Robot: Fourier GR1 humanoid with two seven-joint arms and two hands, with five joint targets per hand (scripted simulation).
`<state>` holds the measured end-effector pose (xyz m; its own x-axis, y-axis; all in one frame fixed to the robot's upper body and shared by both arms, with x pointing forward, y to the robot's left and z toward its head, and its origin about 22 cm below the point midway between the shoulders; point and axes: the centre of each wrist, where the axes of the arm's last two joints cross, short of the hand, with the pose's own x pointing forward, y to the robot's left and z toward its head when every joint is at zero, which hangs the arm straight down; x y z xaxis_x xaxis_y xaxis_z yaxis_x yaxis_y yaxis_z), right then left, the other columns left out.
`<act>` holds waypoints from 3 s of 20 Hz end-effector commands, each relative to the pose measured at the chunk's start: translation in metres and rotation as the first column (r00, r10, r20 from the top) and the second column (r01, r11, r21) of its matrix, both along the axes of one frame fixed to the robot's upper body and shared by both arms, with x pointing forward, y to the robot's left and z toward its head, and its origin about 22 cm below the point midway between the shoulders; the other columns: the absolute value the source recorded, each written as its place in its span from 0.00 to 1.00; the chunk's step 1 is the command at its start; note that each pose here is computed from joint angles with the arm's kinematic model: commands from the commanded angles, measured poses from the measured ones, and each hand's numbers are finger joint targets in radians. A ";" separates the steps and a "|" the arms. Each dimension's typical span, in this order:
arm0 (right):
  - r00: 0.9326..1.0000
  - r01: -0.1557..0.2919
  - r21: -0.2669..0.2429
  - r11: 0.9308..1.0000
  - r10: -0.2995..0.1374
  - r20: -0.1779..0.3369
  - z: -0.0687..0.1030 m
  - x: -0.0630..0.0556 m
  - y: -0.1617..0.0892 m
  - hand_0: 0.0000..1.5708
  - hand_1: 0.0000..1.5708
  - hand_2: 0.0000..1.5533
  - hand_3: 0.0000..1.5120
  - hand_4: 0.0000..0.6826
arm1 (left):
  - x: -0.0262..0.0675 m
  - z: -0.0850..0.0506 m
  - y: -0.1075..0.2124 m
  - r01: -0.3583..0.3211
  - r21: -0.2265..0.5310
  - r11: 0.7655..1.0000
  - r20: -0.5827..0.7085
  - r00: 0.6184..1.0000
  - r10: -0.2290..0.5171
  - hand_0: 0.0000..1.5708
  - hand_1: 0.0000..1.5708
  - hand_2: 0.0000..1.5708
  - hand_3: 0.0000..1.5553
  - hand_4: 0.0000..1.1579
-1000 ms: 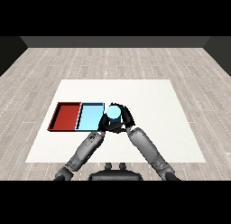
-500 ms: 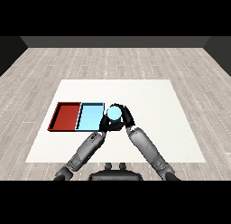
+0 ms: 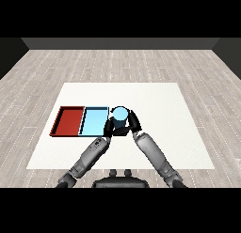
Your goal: Pick the blue can and put it in the blue box
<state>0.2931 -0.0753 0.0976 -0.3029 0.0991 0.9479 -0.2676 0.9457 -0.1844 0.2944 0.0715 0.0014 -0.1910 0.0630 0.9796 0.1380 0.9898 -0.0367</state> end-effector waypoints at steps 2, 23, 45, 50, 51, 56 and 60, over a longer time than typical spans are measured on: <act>1.000 -0.001 -0.008 1.000 0.001 -0.008 0.001 0.000 -0.003 0.00 0.00 0.00 0.00 0.00 | 0.0143 0.020 0.000 -0.007 -0.012 1.000 -0.001 1.000 0.007 1.00 1.00 1.00 0.96 0.97; 0.980 0.199 0.184 0.963 -0.191 -0.059 -0.021 -0.019 -0.093 0.00 0.00 0.00 0.00 0.00 | 0.0227 0.001 0.073 -0.182 0.183 0.966 -0.001 0.983 0.185 1.00 1.00 1.00 0.95 0.97; 0.949 0.300 0.254 0.920 -0.261 -0.176 -0.058 0.000 -0.121 0.00 0.00 0.00 0.00 0.00 | 0.0840 -0.050 0.173 -0.095 0.871 0.483 -0.256 0.751 0.608 0.38 0.38 0.34 0.22 0.75; 0.946 0.303 0.247 0.920 -0.258 -0.198 -0.074 0.001 -0.120 0.00 0.00 0.00 0.00 0.00 | 0.0935 -0.049 0.153 0.029 0.851 0.524 -0.412 0.655 0.633 0.76 0.76 0.66 0.00 0.72; 0.942 0.312 0.241 0.919 -0.268 -0.201 -0.067 0.014 -0.130 0.00 0.00 0.00 0.00 0.00 | 0.0849 -0.061 0.151 0.082 0.858 0.507 -0.445 0.610 0.655 0.84 0.84 0.73 0.00 0.71; 0.932 0.343 0.245 0.907 -0.297 -0.207 -0.069 0.006 -0.148 0.00 0.00 0.00 0.00 0.00 | 0.0716 -0.075 0.172 0.250 0.788 0.562 -0.575 0.625 0.528 0.93 0.93 0.85 0.08 0.54; 0.935 0.335 0.268 0.903 -0.283 -0.215 -0.091 -0.003 -0.141 0.00 0.00 0.00 0.00 0.00 | 0.0873 -0.059 0.159 0.412 0.708 0.574 -0.690 0.577 0.436 0.00 0.00 0.00 0.00 0.00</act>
